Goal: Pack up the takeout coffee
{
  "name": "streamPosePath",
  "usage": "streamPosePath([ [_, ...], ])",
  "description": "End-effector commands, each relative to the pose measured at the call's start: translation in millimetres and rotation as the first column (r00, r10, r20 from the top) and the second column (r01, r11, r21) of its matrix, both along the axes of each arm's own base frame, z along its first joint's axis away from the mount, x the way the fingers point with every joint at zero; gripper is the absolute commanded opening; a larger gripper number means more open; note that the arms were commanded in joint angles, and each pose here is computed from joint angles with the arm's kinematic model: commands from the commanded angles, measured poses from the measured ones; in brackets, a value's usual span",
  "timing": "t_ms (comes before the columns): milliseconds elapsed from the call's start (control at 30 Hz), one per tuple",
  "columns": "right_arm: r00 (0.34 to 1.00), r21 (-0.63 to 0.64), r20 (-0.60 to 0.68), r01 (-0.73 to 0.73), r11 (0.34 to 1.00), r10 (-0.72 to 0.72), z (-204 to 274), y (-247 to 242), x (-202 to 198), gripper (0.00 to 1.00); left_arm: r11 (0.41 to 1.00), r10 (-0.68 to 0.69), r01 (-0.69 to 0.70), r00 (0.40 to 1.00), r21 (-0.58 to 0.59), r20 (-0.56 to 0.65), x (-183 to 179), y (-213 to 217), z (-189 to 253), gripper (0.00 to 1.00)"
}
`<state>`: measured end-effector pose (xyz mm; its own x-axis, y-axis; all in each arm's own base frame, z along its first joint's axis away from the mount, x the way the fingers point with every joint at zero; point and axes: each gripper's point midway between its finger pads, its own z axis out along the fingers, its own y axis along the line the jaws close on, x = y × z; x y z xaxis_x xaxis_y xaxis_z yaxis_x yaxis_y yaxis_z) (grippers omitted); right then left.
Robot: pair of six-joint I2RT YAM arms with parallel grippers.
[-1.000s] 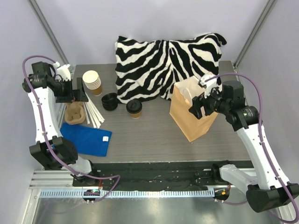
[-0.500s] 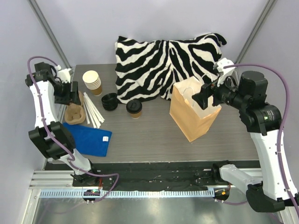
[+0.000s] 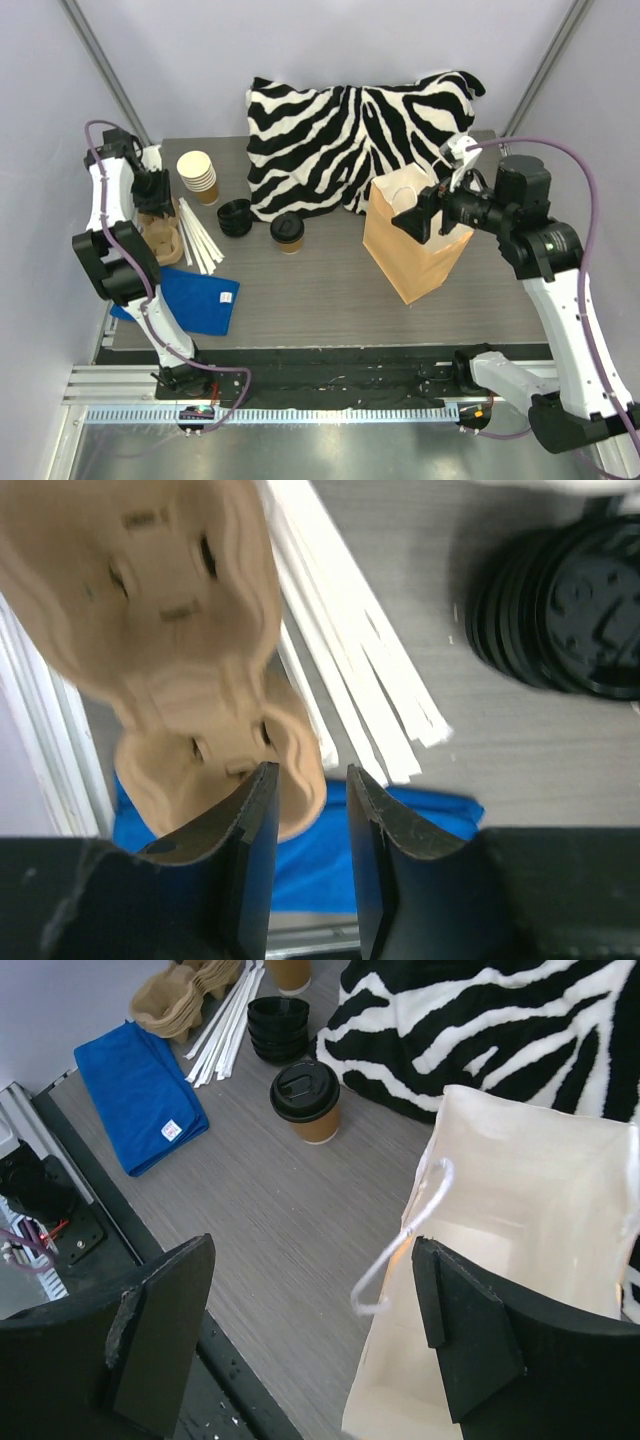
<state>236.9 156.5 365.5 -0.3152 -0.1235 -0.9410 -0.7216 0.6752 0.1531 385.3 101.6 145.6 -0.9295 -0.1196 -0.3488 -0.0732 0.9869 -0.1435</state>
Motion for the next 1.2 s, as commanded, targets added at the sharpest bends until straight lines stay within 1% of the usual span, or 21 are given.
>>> streamPosePath([
  [0, 0.998, 0.025, 0.038, -0.057, 0.998, 0.056, 5.9, 15.9, 14.0, 0.88, 0.994, -0.005, -0.003, 0.997, 0.106, 0.074, 39.3, 18.4, 6.8, 0.36],
  [133, 0.998, 0.020, 0.040, -0.055, 0.998, 0.055, 5.1, 17.2, 17.5, 0.88, 0.989, -0.050, 0.047, 0.999, 0.140, 0.020, 44.0, 27.1, -8.8, 0.29],
  [167, 0.998, 0.019, 0.038, -0.051, 0.999, 0.050, 4.3, 16.7, 18.1, 0.88, 0.988, -0.058, 0.056, 0.998, 0.141, 0.007, 42.6, 27.6, -12.2, 0.26],
  [200, 0.998, 0.018, 0.040, -0.048, 0.999, 0.047, 4.0, 16.2, 18.6, 0.88, 0.988, -0.063, 0.062, 0.998, 0.142, -0.002, 42.1, 27.9, -16.1, 0.26],
  [333, 0.998, 0.016, 0.032, -0.053, 0.998, 0.052, -0.2, 16.9, 18.1, 0.89, 0.983, -0.086, 0.087, 0.996, 0.159, -0.016, 39.2, 30.5, -24.5, 0.28],
  [467, 0.998, 0.014, 0.027, -0.052, 0.999, 0.051, -2.6, 17.0, 19.3, 0.89, 0.981, -0.115, 0.120, 0.992, 0.152, -0.041, 35.5, 29.4, -34.4, 0.31],
  [667, 0.999, 0.008, 0.028, -0.047, 0.999, 0.047, -3.8, 16.1, 20.1, 0.89, 0.981, -0.119, 0.127, 0.991, 0.144, -0.068, 35.2, 30.0, -47.2, 0.31],
  [867, 0.999, 0.002, 0.023, -0.041, 0.999, 0.041, -7.5, 15.2, 21.5, 0.90, 0.982, -0.117, 0.126, 0.991, 0.139, -0.066, 38.2, 30.0, -51.2, 0.31],
  [1033, 0.999, 0.002, 0.014, -0.039, 0.999, 0.039, -10.4, 15.5, 23.0, 0.89, 0.983, -0.115, 0.124, 0.991, 0.135, -0.074, 37.7, 29.7, -56.0, 0.29],
  [1100, 0.999, 0.000, 0.015, -0.038, 0.999, 0.038, -10.2, 15.3, 23.5, 0.90, 0.983, -0.115, 0.125, 0.990, 0.136, -0.078, 37.1, 30.2, -57.9, 0.27],
  [1167, 0.999, -0.001, 0.015, -0.036, 0.999, 0.037, -10.7, 15.0, 24.2, 0.90, 0.984, -0.114, 0.124, 0.990, 0.130, -0.077, 37.2, 29.7, -58.5, 0.22],
])
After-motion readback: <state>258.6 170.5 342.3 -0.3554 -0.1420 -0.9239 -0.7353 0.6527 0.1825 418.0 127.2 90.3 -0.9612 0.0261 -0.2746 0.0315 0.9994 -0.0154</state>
